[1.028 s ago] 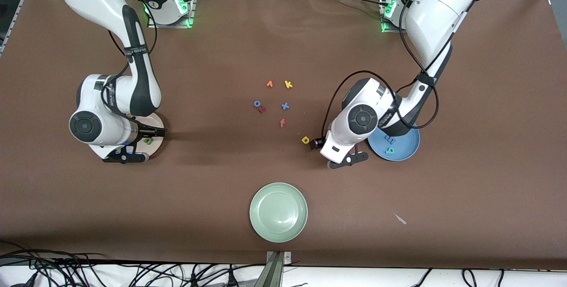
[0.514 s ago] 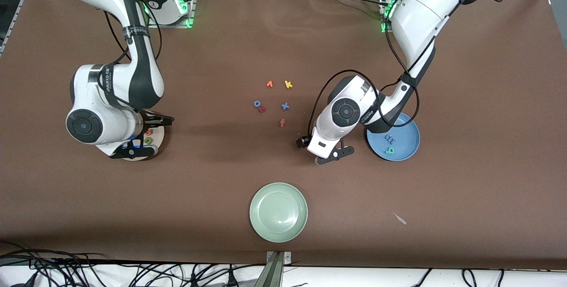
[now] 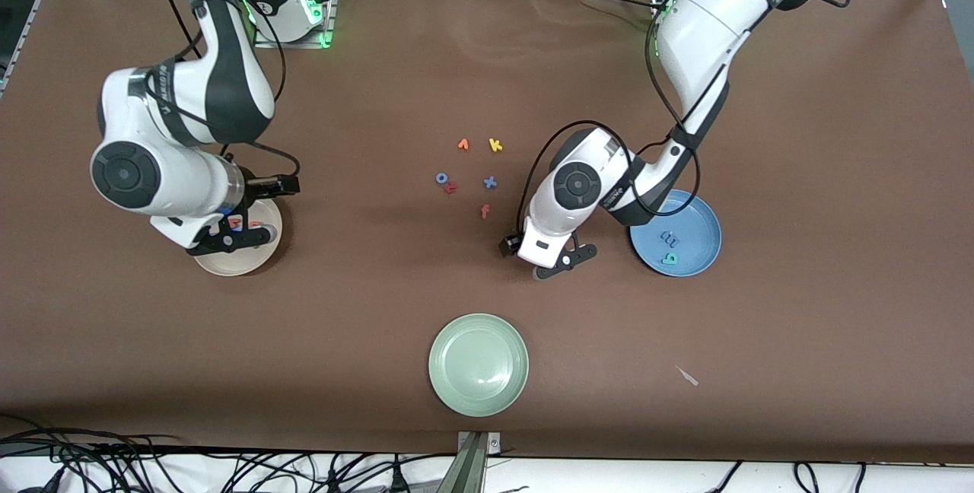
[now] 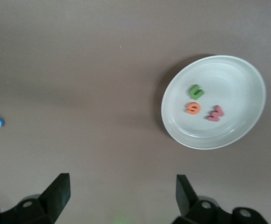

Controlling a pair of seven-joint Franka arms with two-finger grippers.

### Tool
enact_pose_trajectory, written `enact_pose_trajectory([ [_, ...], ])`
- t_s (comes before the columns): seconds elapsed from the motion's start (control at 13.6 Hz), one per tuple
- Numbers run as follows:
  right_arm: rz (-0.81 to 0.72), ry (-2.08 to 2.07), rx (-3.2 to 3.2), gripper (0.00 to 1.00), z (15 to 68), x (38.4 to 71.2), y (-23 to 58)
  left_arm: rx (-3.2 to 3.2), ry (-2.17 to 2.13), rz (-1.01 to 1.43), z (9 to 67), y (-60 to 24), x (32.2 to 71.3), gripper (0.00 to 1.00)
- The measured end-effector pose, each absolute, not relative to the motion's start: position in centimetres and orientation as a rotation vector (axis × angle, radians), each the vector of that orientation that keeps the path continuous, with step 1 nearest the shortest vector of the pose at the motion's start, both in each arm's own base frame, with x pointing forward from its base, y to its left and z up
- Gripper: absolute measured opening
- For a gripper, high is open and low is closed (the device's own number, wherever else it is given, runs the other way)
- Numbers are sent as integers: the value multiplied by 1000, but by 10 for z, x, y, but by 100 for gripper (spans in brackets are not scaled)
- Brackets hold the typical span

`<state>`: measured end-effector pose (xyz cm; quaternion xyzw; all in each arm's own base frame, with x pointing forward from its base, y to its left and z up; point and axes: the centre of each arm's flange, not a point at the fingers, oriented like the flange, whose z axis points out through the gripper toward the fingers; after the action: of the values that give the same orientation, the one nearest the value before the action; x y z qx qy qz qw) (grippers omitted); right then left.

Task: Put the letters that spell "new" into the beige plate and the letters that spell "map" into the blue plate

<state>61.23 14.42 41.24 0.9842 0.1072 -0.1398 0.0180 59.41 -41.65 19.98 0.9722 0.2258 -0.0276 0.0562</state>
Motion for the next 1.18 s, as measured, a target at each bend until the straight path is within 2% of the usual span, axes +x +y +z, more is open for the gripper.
enact_pose_trajectory([
  [0.29, -328, 371, 3086, 100, 470, 583, 124, 2990, 659, -82, 183, -427, 583, 89],
  [0.37, -302, 375, 3090, 100, 485, 572, 122, 2994, 659, -84, 181, -425, 583, 82],
  [0.44, -289, 378, 3089, 100, 500, 561, 121, 2996, 661, -83, 180, -422, 585, 70],
  [0.51, -285, 374, 3088, 100, 512, 553, 117, 2996, 665, -82, 179, -420, 586, 65],
  [0.59, -277, 363, 3089, 100, 522, 548, 112, 2997, 668, -82, 179, -419, 587, 64],
  [0.81, -254, 290, 3097, 100, 540, 547, 84, 3009, 658, -97, 174, -422, 581, 56],
  [1.03, -236, 181, 3111, 100, 552, 552, 46, 3012, 654, -101, 173, -423, 578, 53],
  [1.18, -219, 136, 3116, 100, 558, 554, 30, 3013, 655, -101, 175, -422, 579, 32],
])
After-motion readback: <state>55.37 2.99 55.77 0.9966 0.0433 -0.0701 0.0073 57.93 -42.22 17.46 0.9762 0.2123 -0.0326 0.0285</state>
